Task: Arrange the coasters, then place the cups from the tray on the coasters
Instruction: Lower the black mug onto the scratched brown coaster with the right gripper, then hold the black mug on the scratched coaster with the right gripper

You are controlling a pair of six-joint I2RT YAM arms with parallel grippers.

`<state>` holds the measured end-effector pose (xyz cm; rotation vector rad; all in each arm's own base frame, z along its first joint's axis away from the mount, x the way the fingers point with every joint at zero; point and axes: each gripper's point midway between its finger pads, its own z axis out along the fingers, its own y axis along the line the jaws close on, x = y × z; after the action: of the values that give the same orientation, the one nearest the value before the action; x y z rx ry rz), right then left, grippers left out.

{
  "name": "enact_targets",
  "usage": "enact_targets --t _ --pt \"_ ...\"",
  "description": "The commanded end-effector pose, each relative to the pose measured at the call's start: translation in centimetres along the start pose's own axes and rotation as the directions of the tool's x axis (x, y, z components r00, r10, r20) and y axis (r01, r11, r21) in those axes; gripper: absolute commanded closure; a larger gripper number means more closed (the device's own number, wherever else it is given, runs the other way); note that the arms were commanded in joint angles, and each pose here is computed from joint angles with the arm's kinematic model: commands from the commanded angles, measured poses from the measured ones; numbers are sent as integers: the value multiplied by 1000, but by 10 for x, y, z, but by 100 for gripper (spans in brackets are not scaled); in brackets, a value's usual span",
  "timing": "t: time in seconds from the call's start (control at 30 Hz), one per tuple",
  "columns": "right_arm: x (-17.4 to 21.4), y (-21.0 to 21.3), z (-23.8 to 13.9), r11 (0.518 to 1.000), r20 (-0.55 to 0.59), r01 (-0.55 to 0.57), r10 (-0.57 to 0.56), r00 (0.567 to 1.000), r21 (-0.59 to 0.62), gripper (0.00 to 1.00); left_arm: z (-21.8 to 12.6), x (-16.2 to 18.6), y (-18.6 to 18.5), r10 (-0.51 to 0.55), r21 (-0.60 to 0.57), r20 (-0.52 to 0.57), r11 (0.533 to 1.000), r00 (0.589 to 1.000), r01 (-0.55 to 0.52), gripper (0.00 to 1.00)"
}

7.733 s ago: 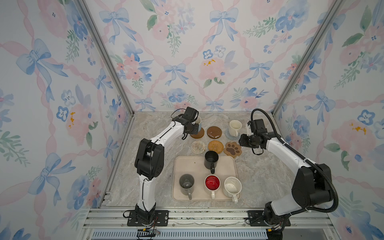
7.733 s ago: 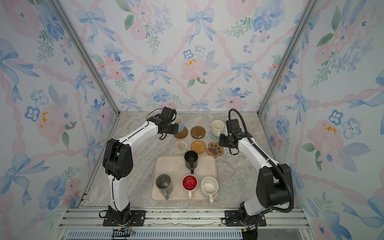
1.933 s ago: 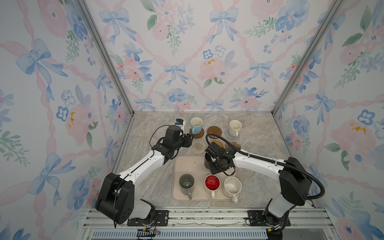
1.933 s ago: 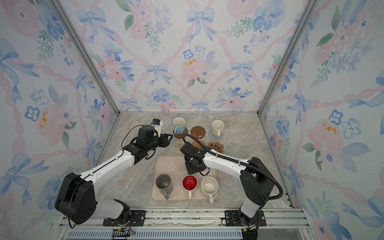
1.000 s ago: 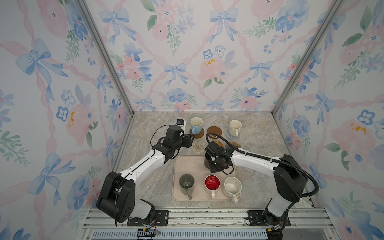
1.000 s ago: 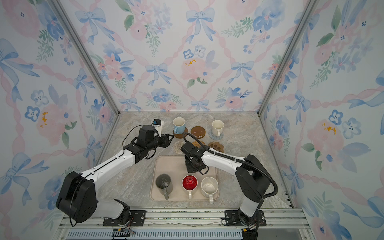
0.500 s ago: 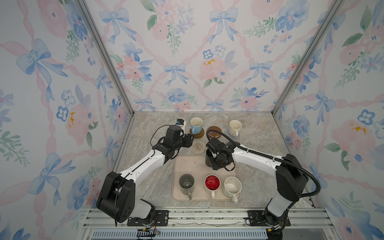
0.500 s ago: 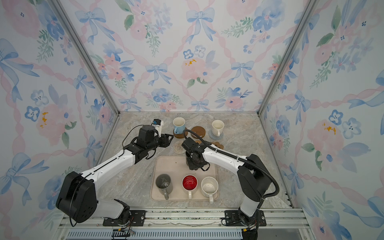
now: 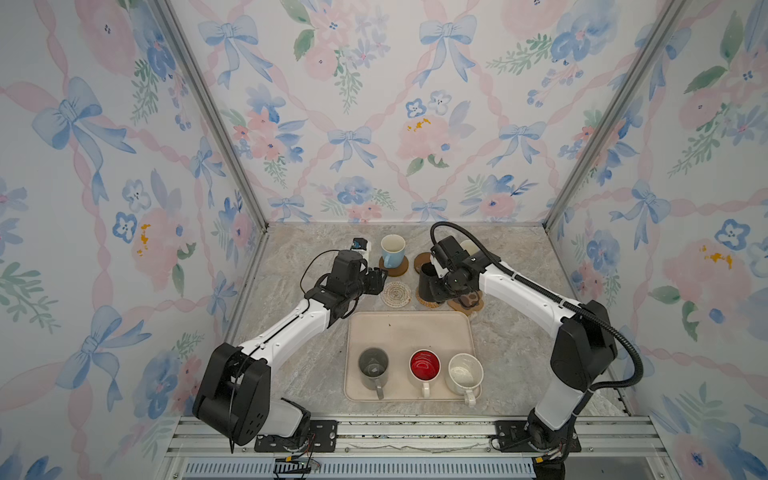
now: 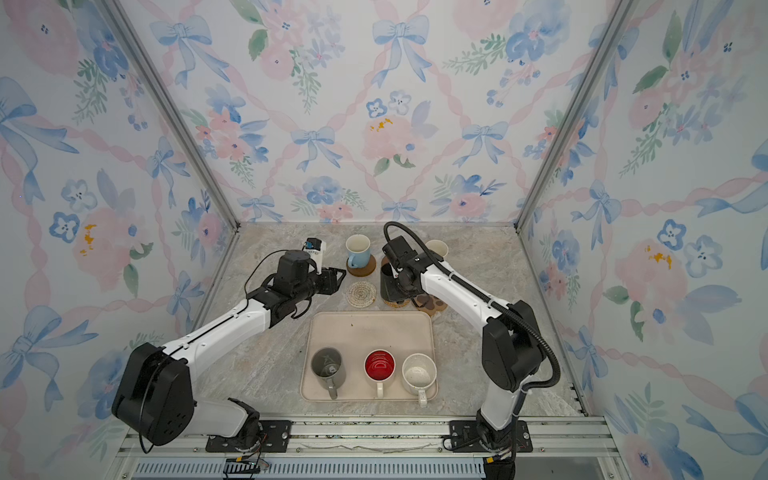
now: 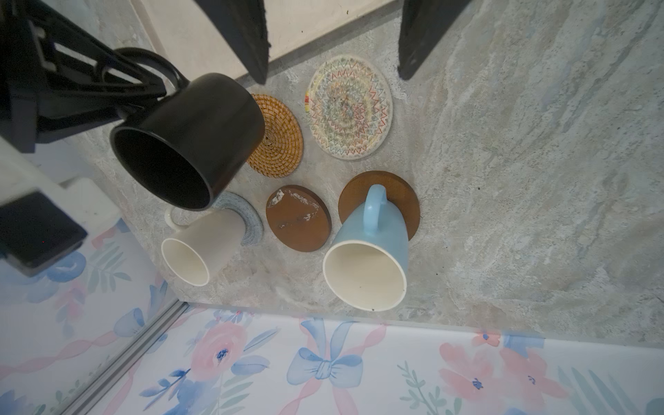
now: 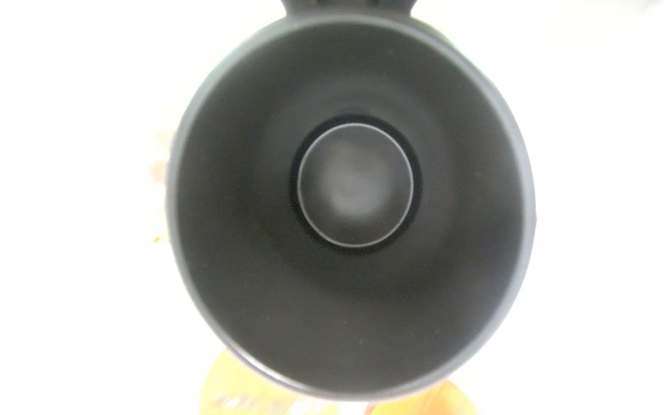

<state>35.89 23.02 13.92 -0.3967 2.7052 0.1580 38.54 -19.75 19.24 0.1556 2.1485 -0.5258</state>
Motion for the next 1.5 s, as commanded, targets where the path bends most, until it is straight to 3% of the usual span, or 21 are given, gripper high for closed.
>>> enact_targets --t 0.0,0.63,1.03,1.47 --pt "-33 -2 -8 1000 94 26 -26 995 -3 100 -5 1 4 -7 -16 4 1000 1000 7 46" --pt "-118 -45 26 998 273 -57 49 961 19 100 -8 2 9 -15 -40 6 999 1000 15 46" --pt "-143 -51 46 998 355 -55 40 934 32 100 -11 5 12 -20 -52 6 998 1000 21 45" --pt "-148 -56 59 996 361 -41 11 932 75 100 -14 9 14 -26 -57 6 998 1000 26 45"
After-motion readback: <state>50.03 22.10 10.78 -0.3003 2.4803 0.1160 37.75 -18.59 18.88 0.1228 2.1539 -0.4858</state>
